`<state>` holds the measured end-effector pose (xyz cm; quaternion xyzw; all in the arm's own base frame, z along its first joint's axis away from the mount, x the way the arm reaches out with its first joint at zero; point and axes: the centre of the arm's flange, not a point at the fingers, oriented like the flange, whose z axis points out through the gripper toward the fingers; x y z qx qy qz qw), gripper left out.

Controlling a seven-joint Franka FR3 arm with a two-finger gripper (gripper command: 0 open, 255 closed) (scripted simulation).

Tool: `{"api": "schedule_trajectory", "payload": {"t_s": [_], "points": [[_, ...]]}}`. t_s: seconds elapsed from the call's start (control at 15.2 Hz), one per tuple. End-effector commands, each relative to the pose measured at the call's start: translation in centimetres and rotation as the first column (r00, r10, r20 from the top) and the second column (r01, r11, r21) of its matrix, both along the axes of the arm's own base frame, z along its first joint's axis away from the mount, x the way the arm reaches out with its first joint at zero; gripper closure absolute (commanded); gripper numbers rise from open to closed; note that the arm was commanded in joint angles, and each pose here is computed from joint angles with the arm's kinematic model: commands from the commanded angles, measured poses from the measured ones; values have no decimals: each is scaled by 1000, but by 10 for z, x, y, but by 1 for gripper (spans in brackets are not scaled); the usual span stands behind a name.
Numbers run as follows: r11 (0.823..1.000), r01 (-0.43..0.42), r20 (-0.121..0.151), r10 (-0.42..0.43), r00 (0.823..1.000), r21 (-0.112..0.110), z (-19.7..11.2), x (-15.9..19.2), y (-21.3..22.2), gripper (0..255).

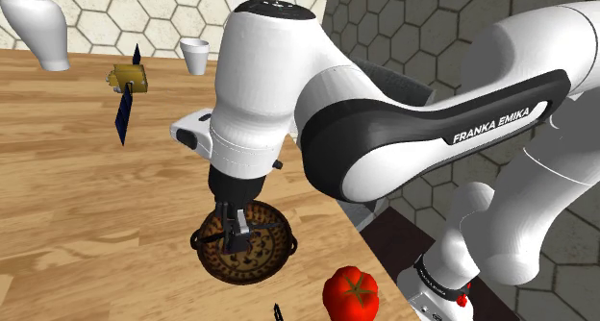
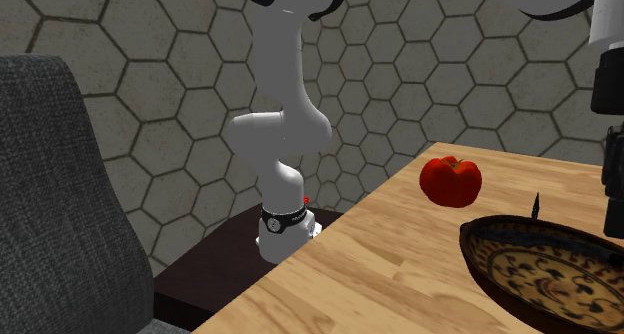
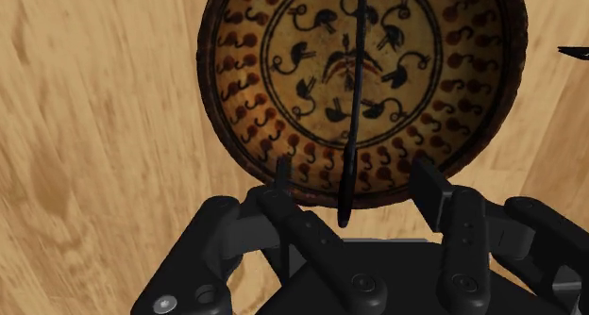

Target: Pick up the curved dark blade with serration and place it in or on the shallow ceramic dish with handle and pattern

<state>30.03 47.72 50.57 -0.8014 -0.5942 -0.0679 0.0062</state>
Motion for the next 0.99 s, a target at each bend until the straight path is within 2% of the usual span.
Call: {"api": "schedule_trajectory", "payload": {"t_s": [0.0,0.2,0.46,0.92], "points": [[1000,0,0,0,1000,0,0,0,0,0],[1000,0,0,0,1000,0,0,0,0,0],[1000,0,0,0,1000,0,50,-5,-5,0],[1000,0,0,0,1000,0,50,-5,-5,0]]}}
